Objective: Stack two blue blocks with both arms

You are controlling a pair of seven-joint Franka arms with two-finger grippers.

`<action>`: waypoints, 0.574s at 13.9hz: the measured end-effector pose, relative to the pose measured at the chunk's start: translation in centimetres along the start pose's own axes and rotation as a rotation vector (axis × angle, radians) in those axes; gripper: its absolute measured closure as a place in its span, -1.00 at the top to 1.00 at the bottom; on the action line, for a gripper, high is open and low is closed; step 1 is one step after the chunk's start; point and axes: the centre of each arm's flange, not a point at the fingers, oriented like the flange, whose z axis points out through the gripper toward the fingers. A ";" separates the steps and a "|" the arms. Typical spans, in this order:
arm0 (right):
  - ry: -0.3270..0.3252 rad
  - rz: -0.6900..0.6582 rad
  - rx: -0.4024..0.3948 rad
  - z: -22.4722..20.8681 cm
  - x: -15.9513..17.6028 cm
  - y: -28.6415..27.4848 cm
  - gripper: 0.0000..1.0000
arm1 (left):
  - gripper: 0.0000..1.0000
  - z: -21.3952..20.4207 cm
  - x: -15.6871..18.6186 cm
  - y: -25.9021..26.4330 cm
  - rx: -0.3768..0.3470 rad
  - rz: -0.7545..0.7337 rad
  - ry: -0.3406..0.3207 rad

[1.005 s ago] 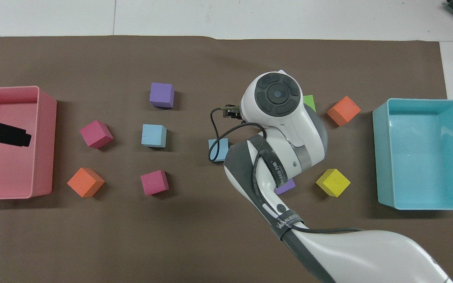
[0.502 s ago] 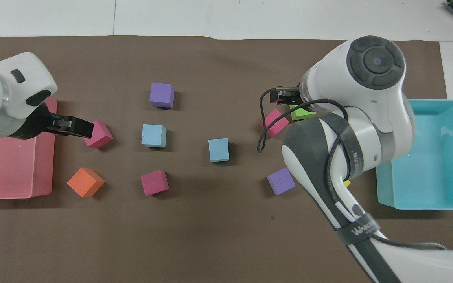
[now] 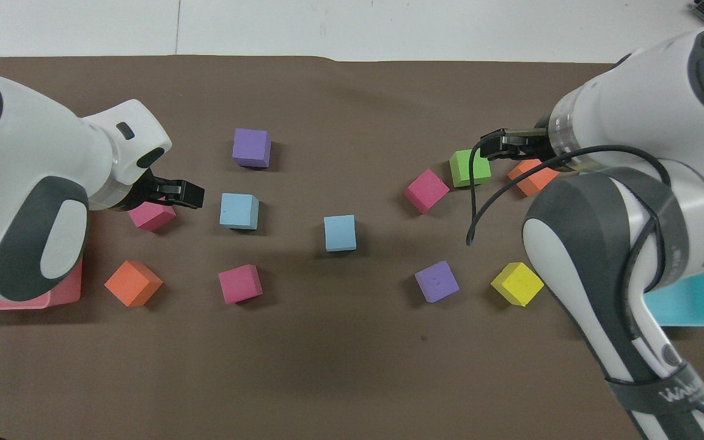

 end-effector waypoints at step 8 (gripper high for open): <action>-0.150 0.030 0.376 8.2 -2.3 -1.9 1.00 | 1.00 10.1 3.3 5.0 0.025 -0.088 0.031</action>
